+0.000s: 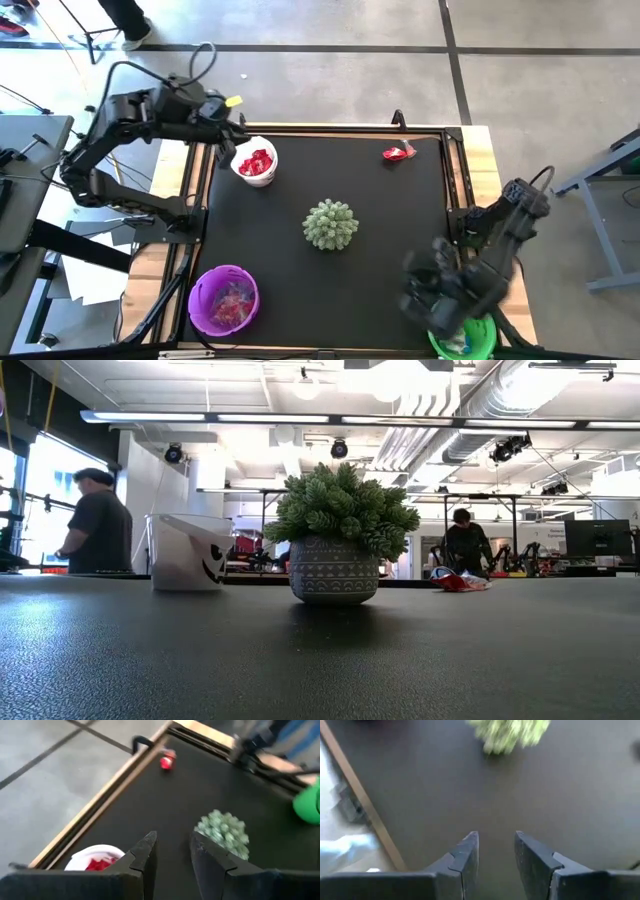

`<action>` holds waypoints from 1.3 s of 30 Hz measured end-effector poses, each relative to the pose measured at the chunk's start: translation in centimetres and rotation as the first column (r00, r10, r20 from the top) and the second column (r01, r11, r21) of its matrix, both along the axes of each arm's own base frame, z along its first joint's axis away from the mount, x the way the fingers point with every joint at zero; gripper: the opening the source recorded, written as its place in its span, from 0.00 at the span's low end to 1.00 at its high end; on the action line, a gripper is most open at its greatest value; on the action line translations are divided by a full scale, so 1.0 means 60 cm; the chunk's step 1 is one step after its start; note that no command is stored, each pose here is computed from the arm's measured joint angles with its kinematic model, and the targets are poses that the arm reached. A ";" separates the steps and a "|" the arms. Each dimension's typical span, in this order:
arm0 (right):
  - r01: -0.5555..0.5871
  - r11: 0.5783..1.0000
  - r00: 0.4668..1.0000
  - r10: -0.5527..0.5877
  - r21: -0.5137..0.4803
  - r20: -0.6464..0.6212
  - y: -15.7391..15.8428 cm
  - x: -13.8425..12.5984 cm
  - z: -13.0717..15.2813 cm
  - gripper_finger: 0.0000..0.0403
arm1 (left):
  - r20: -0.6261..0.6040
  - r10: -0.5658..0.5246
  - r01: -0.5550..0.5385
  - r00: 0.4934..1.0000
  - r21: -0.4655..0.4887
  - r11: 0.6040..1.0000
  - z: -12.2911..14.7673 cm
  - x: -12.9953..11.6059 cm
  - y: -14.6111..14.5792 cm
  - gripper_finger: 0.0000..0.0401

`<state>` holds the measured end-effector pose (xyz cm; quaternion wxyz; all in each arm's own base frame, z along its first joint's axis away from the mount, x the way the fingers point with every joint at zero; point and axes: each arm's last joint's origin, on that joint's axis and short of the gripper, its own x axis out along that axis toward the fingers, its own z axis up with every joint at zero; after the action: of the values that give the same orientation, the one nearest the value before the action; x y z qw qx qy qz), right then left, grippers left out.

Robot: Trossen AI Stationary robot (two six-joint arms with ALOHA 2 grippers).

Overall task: Organize candy in baskets
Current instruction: Put the red candy into the white bucket

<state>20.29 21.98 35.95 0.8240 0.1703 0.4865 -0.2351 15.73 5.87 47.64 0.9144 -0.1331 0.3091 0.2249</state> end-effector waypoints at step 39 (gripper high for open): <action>0.802 0.587 0.593 -0.804 0.109 -0.037 -0.620 0.047 -0.069 0.30 | -0.072 -0.026 0.054 0.997 0.419 0.906 0.031 -0.087 -0.021 0.25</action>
<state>23.12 -15.21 31.78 0.6222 0.4199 0.3633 -0.5519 10.50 4.61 49.52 0.9155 0.0808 0.2854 0.2716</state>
